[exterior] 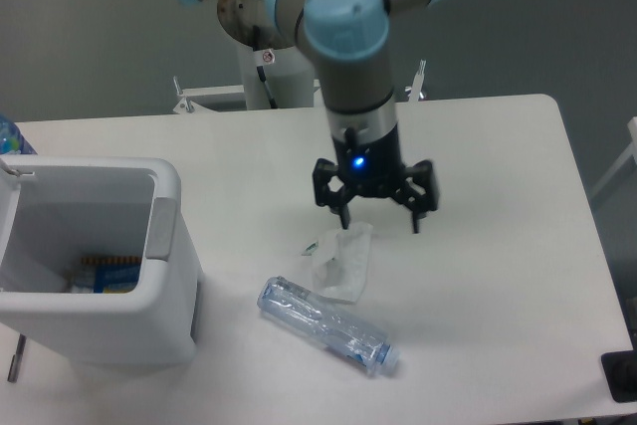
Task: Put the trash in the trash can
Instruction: 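Move the gripper down toward the crumpled white tissue, then close the gripper on the white tissue and lift it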
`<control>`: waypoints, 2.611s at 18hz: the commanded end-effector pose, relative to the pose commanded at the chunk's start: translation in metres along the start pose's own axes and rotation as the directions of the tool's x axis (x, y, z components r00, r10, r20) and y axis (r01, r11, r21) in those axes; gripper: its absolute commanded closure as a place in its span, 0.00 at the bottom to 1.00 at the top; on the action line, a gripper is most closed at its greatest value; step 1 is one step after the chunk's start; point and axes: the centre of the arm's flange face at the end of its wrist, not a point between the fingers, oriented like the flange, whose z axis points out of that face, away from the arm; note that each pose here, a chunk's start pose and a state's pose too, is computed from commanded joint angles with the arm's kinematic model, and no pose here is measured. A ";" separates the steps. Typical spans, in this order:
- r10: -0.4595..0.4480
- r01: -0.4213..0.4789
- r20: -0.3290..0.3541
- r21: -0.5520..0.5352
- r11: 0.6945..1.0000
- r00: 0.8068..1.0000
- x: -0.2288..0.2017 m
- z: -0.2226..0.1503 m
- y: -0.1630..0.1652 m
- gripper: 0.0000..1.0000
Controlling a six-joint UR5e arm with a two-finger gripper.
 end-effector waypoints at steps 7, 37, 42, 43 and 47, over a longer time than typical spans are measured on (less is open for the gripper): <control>0.182 -0.192 -0.132 -0.064 0.979 0.974 0.022 0.075 0.010 0.00; -0.001 0.005 -0.104 0.039 0.999 0.995 0.009 0.007 -0.003 1.00; -0.129 0.170 -0.147 0.317 0.933 0.981 -0.028 -0.077 -0.004 1.00; -0.183 0.234 -0.172 0.359 0.904 0.968 -0.033 -0.095 -0.008 1.00; -0.354 0.442 -0.271 0.445 0.779 0.895 -0.047 -0.158 -0.028 1.00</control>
